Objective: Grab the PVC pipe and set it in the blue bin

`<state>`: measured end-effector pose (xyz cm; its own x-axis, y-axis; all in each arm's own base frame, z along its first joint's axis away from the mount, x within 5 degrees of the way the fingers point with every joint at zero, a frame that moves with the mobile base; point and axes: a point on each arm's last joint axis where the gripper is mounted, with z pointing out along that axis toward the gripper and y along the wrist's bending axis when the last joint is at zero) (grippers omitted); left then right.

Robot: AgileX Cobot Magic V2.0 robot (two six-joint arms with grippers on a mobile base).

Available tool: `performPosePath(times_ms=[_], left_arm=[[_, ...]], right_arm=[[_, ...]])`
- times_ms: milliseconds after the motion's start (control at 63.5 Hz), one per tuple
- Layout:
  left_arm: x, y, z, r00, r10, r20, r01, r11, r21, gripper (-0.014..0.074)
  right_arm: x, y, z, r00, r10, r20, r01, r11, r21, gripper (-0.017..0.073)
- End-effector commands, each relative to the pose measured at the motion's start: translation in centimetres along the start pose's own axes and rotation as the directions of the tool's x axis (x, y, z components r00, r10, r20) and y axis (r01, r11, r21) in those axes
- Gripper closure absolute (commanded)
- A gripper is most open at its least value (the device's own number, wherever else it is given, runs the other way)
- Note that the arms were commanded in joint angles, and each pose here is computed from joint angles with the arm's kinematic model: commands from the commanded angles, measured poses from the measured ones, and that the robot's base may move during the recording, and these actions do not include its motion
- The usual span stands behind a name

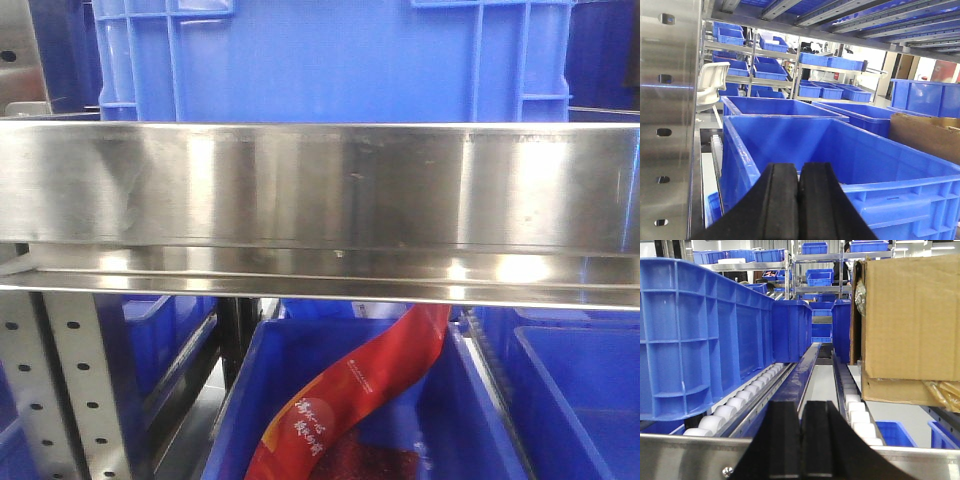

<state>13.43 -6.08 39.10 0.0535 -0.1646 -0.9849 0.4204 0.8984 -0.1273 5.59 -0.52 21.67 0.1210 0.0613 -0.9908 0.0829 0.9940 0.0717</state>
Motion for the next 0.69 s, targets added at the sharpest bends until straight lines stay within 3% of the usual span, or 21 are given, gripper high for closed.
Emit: performPosePath(times_ms=[0, 142, 677], left_arm=[[-0.18, -0.09, -0.17, 1.0, 0.0, 0.018, -0.001, 1.0, 0.006, 0.0704], [-0.18, -0.09, -0.17, 1.0, 0.0, 0.018, -0.001, 1.0, 0.006, 0.0704], [-0.18, -0.09, -0.17, 1.0, 0.0, 0.018, -0.001, 1.0, 0.006, 0.0704]], right_arm=[[-0.13, -0.15, -0.04, 0.999, -0.022, 0.025, 0.021, 0.999, 0.026, 0.0727], [-0.24, -0.4, -0.05, 0.999, -0.029, 0.037, 0.026, 0.997, 0.071, 0.0727], [-0.43, -0.39, -0.06, 0.998, -0.031, 0.058, 0.026, 0.997, 0.071, 0.0727]])
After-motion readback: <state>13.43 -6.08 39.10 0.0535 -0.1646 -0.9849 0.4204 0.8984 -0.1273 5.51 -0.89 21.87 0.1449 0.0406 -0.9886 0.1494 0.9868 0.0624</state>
